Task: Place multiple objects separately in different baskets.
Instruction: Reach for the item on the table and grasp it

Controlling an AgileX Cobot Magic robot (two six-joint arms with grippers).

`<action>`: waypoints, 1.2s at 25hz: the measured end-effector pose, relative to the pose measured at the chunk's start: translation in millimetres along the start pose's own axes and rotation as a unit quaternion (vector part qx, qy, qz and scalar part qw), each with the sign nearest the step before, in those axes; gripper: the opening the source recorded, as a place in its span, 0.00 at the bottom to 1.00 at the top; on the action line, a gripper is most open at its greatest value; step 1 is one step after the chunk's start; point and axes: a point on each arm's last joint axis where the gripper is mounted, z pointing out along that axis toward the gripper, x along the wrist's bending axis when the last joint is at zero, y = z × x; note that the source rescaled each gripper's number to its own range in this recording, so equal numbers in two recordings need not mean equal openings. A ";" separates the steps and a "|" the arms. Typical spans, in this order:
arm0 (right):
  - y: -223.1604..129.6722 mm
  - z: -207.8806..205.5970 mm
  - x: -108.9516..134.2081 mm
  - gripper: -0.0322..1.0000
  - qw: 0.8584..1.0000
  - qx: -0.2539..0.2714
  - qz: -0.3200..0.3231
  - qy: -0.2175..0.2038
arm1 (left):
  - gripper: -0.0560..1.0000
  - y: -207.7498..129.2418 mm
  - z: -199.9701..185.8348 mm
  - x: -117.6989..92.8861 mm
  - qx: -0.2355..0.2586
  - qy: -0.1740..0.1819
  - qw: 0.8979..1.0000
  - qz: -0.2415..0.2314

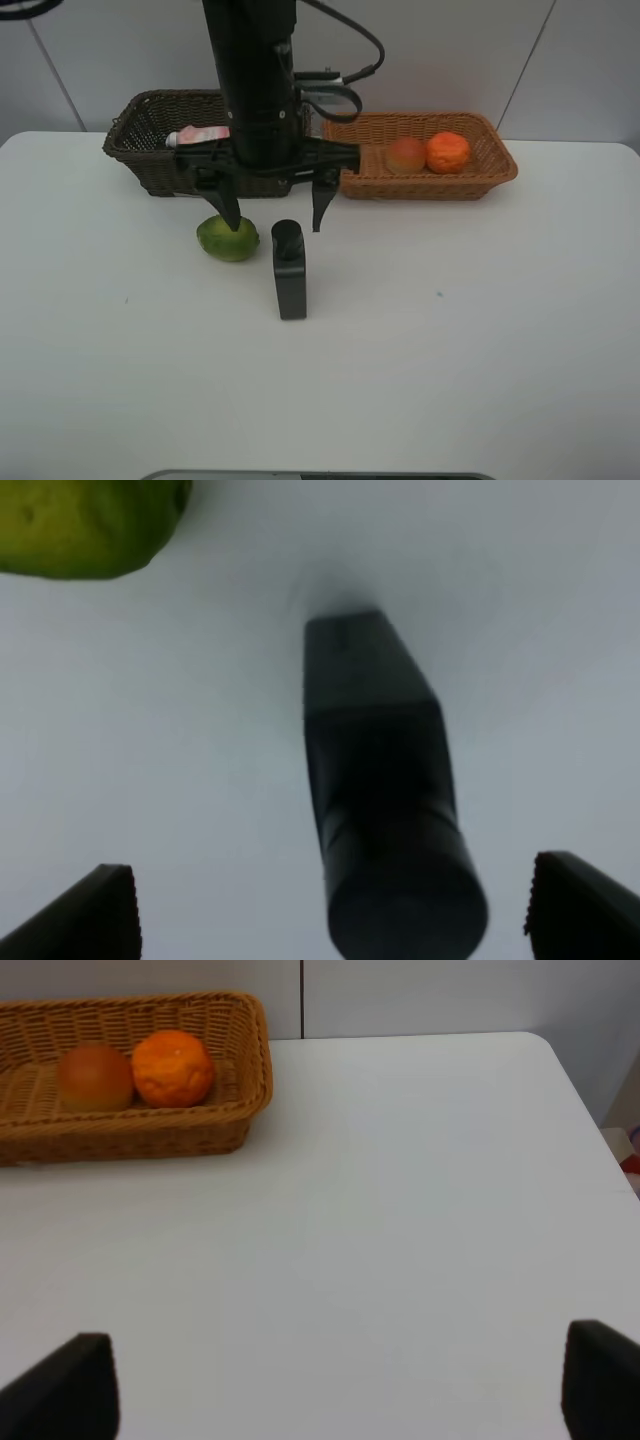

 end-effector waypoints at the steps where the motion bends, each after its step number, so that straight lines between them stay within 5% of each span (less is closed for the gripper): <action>1: 0.0 0.0 0.0 0.89 1.000 0.000 0.000 0.000 | 0.98 -1.5 3.9 1.4 0.004 0.003 1.000 -0.001; 30: 0.0 0.0 0.0 0.89 1.000 0.000 0.000 0.000 | 0.98 -1.0 34.5 -10.0 -0.042 -0.022 0.999 0.019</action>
